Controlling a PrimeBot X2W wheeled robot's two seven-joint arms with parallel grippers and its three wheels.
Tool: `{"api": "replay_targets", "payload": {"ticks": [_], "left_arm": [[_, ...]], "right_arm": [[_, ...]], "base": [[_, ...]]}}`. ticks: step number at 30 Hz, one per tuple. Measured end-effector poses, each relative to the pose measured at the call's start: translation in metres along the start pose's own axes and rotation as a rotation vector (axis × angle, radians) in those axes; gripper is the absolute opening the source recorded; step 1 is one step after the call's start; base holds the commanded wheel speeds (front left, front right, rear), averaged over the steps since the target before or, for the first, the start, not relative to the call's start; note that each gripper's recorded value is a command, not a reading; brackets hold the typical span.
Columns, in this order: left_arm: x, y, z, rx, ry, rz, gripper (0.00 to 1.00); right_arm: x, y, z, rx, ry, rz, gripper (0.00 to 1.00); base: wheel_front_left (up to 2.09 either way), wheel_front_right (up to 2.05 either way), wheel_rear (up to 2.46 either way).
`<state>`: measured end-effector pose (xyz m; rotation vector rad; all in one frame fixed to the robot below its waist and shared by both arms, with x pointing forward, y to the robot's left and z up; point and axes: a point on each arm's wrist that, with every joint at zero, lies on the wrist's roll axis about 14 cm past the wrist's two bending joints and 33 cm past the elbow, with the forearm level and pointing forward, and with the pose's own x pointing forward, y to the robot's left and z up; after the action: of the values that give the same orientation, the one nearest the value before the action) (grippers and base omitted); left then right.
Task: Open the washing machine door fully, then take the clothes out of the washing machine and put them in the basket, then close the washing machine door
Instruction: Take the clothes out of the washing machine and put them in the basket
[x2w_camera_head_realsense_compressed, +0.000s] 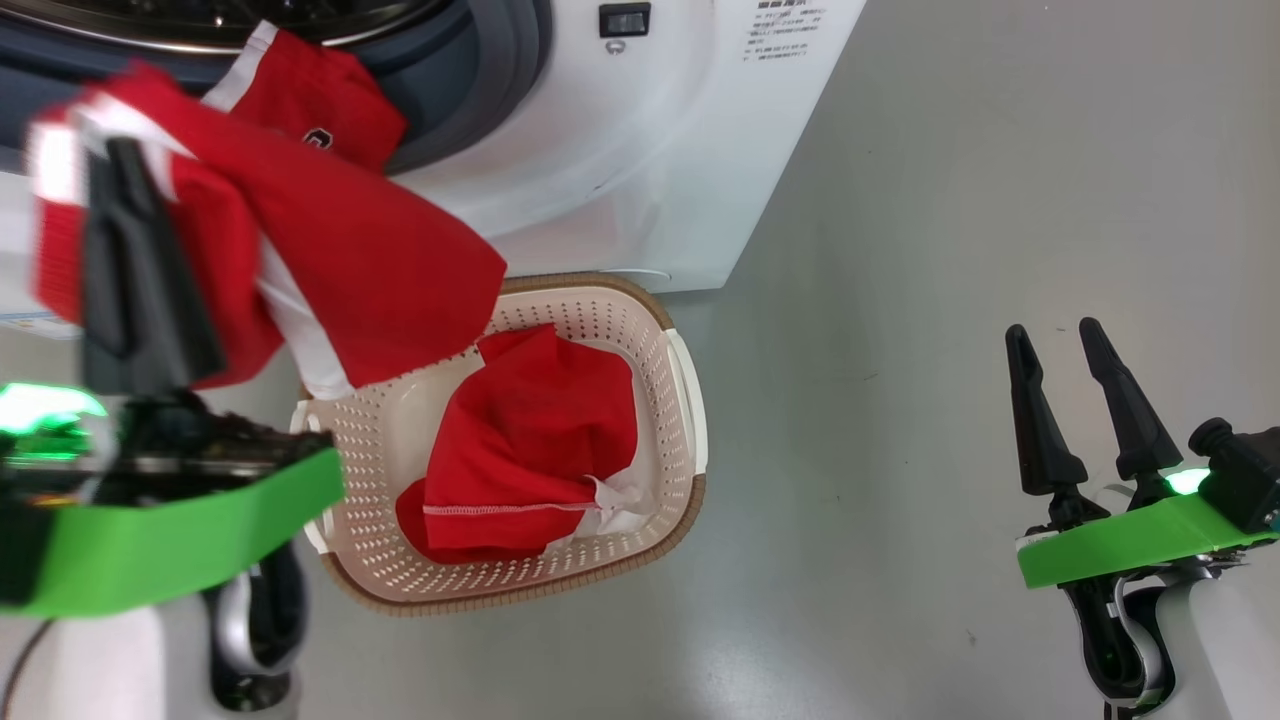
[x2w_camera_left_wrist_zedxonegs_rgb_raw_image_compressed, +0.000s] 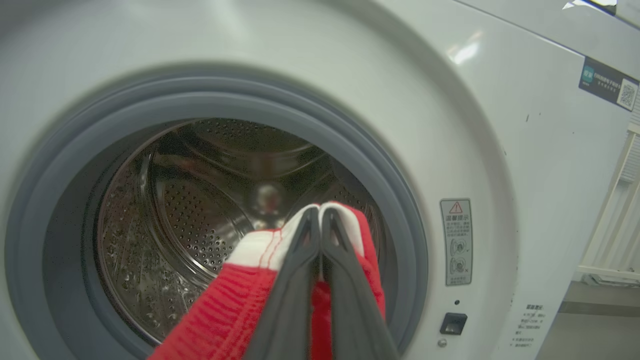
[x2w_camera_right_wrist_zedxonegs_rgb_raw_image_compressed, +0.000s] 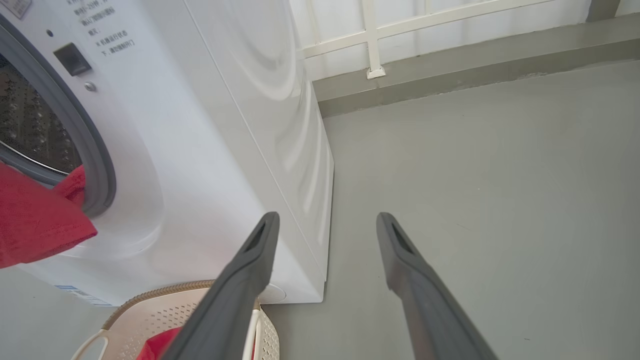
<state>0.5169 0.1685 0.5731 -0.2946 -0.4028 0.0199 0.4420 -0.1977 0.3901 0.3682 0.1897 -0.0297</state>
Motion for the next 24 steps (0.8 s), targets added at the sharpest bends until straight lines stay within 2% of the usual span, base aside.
{"api": "replay_targets", "payload": {"ticks": [14, 24], "left_arm": [[-0.059, 0.01, -0.131, -0.047, 0.433, 0.027, 0.0], [-0.11, 0.019, -0.217, -0.013, 0.731, 0.003, 0.0]], "right_arm": [[0.003, -0.006, -0.007, -0.002, 0.016, -0.015, 1.0], [0.014, -0.01, -0.014, -0.004, 0.025, -0.022, 1.0]], "base": [[0.0, 0.0, 0.0], [0.0, 0.0, 0.0]]}}
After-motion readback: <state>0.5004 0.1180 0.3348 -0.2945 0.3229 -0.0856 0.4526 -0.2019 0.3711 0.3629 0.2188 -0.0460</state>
